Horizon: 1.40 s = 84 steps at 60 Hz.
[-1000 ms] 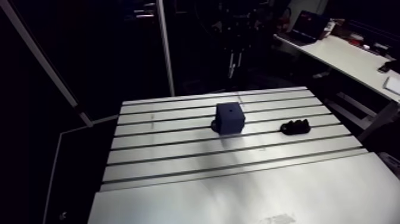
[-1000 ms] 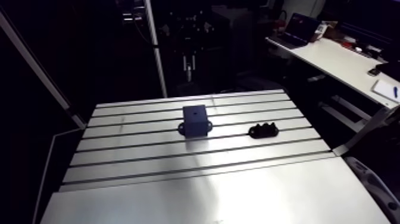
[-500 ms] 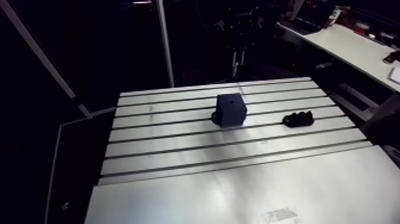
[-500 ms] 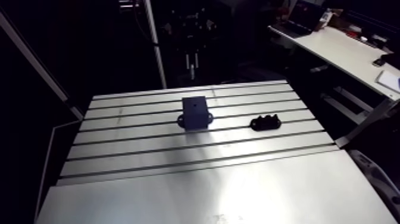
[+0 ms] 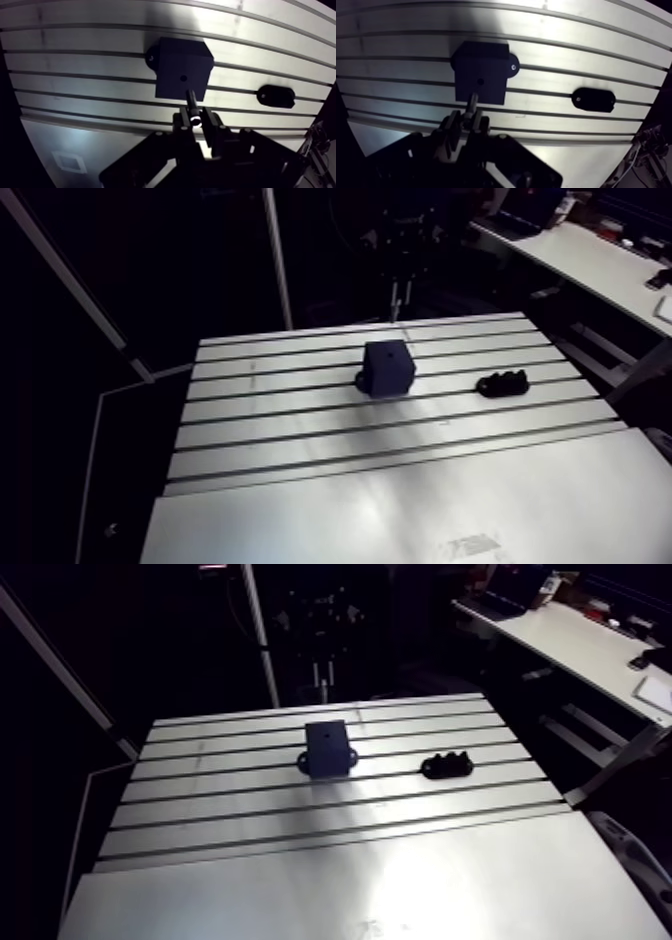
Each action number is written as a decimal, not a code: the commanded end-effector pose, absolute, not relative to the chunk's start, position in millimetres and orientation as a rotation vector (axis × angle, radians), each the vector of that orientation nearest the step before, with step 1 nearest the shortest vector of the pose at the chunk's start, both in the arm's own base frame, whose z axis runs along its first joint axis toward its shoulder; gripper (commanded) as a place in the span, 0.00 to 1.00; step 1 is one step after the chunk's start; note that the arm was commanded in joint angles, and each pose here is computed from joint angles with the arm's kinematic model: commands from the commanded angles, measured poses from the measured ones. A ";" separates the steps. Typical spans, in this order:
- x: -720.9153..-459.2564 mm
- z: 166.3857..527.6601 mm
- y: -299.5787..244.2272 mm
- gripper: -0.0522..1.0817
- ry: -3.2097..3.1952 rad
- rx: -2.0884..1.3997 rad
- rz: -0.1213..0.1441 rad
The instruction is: Pick up the M10 bolt and insert it into the hole until fully seated.
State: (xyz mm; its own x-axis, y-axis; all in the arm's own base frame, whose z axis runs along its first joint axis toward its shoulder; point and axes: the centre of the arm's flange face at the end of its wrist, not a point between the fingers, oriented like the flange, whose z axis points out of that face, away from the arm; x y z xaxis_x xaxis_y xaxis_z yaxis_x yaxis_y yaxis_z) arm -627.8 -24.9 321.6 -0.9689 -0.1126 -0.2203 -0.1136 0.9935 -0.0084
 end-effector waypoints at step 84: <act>-621.6 277.1 -25.4 1.00 2.878 -0.142 0.004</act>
